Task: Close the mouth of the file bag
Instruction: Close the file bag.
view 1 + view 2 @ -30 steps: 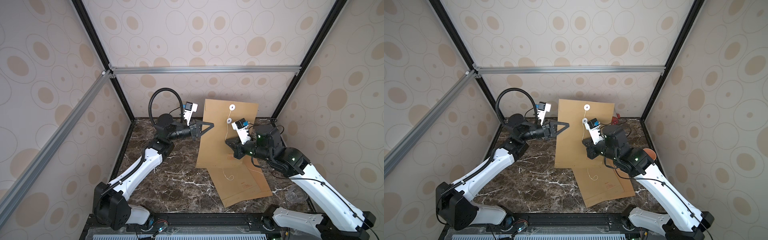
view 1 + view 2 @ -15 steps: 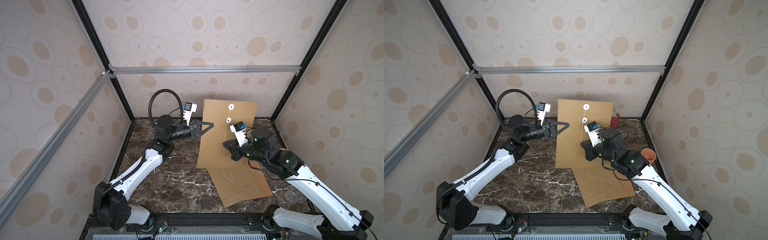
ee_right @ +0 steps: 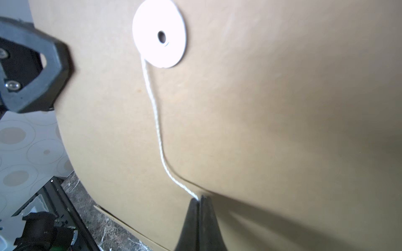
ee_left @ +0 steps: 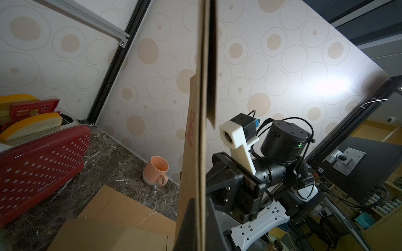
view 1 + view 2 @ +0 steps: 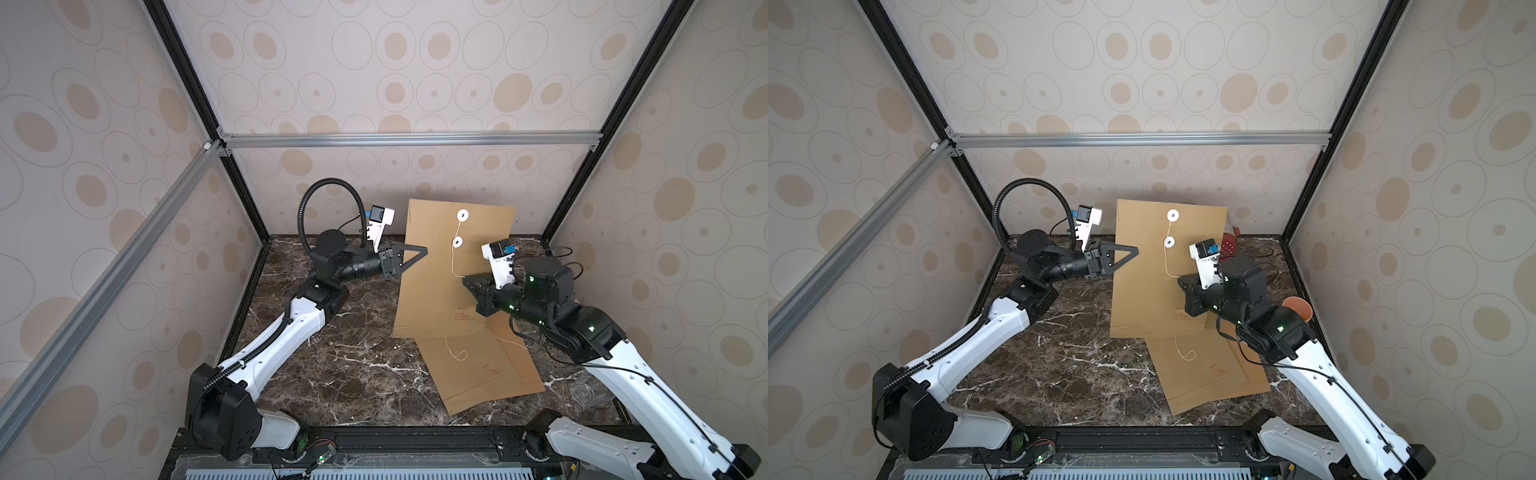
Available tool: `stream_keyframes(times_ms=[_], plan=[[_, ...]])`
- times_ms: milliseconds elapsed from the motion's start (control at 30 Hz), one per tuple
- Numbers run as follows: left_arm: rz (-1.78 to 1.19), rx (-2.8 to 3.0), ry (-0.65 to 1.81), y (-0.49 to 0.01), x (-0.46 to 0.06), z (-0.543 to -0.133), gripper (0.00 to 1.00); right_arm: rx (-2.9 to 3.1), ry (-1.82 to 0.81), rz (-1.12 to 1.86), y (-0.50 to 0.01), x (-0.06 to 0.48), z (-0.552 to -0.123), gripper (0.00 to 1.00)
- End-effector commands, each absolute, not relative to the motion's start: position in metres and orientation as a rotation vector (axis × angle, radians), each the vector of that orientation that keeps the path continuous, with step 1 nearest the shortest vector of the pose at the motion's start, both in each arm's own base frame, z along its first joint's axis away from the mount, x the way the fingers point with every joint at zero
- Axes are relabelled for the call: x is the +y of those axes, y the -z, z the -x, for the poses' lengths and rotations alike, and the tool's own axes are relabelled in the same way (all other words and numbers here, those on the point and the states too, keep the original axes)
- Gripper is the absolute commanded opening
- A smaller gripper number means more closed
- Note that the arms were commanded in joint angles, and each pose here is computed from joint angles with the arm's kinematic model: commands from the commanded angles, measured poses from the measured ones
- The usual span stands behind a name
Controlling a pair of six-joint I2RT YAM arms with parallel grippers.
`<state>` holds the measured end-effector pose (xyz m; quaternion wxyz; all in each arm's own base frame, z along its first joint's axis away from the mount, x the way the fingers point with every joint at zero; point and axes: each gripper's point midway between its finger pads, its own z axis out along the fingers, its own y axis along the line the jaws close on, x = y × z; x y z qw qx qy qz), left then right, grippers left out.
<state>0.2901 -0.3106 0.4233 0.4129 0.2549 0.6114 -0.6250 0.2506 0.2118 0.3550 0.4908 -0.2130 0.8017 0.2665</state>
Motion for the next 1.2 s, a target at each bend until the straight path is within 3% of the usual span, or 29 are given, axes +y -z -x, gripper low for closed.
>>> stream_keyframes(times_ms=[0,533,1167], plan=[[-0.707,1.436,1.555,-0.453,-0.306,-0.272,0.0,1.953,-0.635,0.491,-0.355,0.197,-0.251,0.0],[-0.71,1.469,1.541,-0.443,-0.31,-0.278,0.0,1.974,-0.626,0.384,-0.354,0.159,-0.271,0.0],[-0.72,1.516,1.524,-0.432,-0.315,-0.282,0.0,1.922,-0.557,0.422,-0.4,0.15,-0.284,0.0]])
